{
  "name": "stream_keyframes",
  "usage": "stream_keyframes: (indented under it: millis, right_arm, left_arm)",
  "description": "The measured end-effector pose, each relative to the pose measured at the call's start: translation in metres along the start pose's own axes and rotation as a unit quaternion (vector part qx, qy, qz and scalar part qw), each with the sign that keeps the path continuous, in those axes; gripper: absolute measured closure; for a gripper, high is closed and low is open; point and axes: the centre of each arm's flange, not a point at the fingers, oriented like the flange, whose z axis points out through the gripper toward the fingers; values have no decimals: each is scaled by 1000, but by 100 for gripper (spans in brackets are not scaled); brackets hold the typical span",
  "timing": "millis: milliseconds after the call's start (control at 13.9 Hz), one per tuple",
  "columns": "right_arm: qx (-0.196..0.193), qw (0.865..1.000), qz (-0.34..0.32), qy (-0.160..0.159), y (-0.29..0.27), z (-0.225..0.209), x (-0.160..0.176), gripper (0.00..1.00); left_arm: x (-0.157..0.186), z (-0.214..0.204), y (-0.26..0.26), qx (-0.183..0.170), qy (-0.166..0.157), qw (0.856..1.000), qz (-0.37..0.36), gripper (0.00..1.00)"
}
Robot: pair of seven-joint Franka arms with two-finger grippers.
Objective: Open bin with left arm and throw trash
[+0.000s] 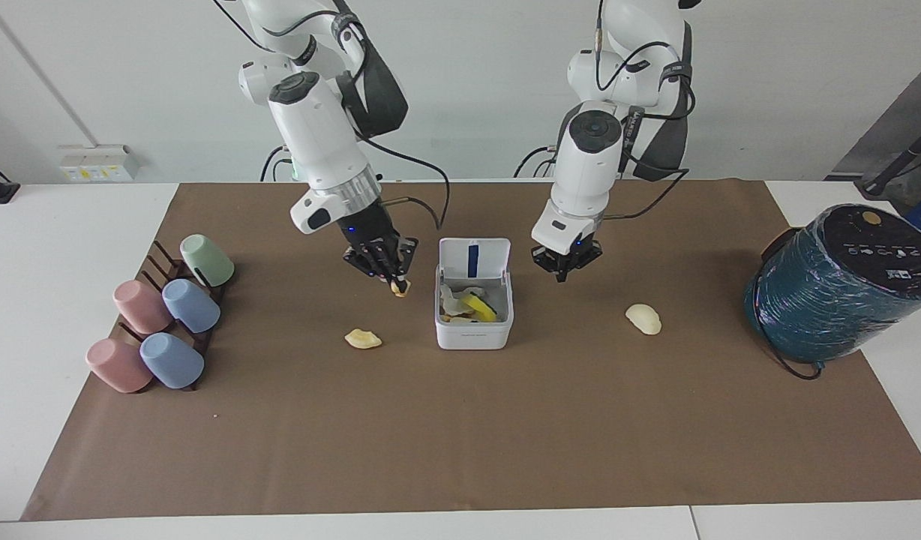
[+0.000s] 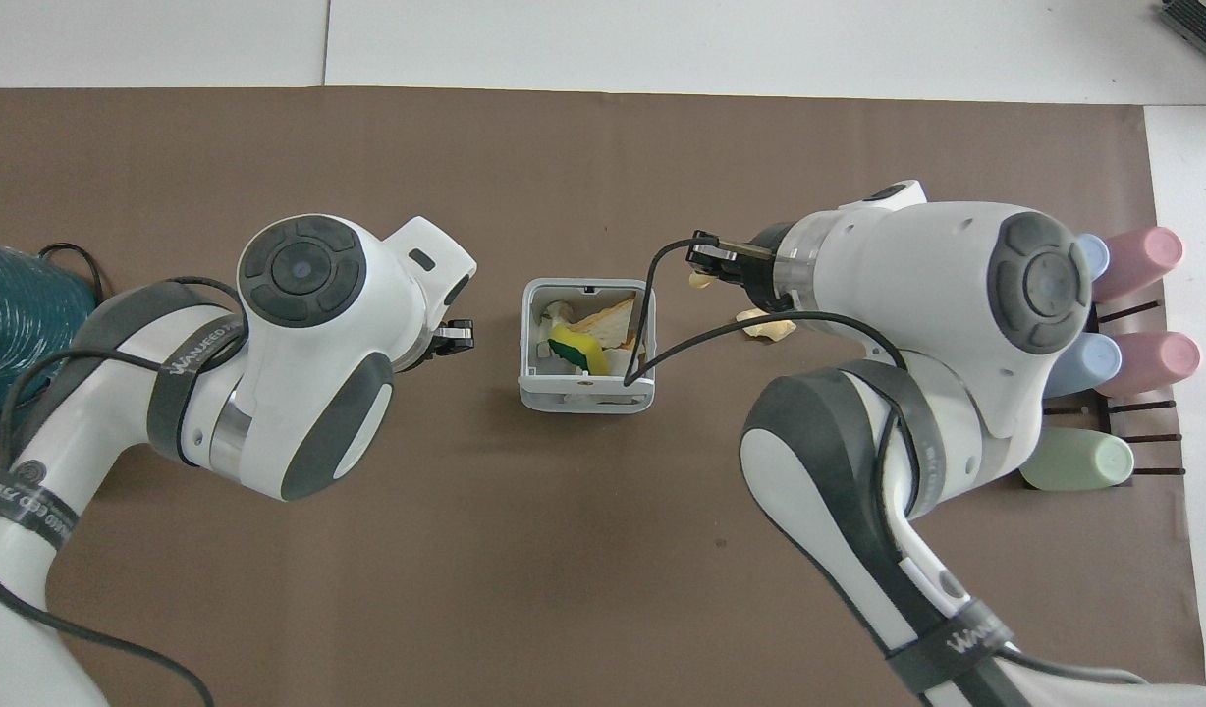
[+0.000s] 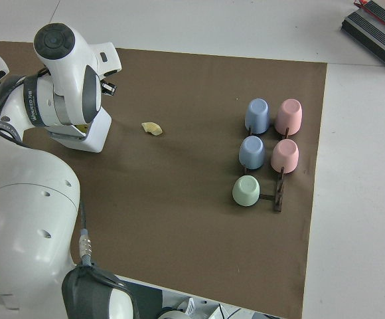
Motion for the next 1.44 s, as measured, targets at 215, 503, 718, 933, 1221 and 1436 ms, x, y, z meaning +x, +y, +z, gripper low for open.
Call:
stream_keyframes:
  millis: [215, 503, 718, 933, 1221, 1436]
  right_arm:
    - [7, 1000, 23, -14, -35, 53, -32, 79]
    - [2, 998, 47, -36, -57, 81, -66, 76]
    - [2, 998, 57, -40, -63, 82, -74, 49]
    - [2, 998, 58, -39, -63, 82, -73, 19]
    - [9, 997, 69, -18, -54, 61, -48, 0]
    - [-18, 999, 34, 2, -19, 24, -7, 0]
  left_arm:
    - [17, 21, -51, -19, 42, 999, -27, 53]
    - [36, 44, -120, -24, 73, 995, -59, 10]
    - [45, 77, -150, -21, 71, 994, -83, 10]
    - [38, 103, -165, -15, 54, 994, -94, 12]
    - [20, 125, -173, -10, 36, 994, -98, 15]
    - [13, 127, -175, -10, 33, 994, -99, 49]
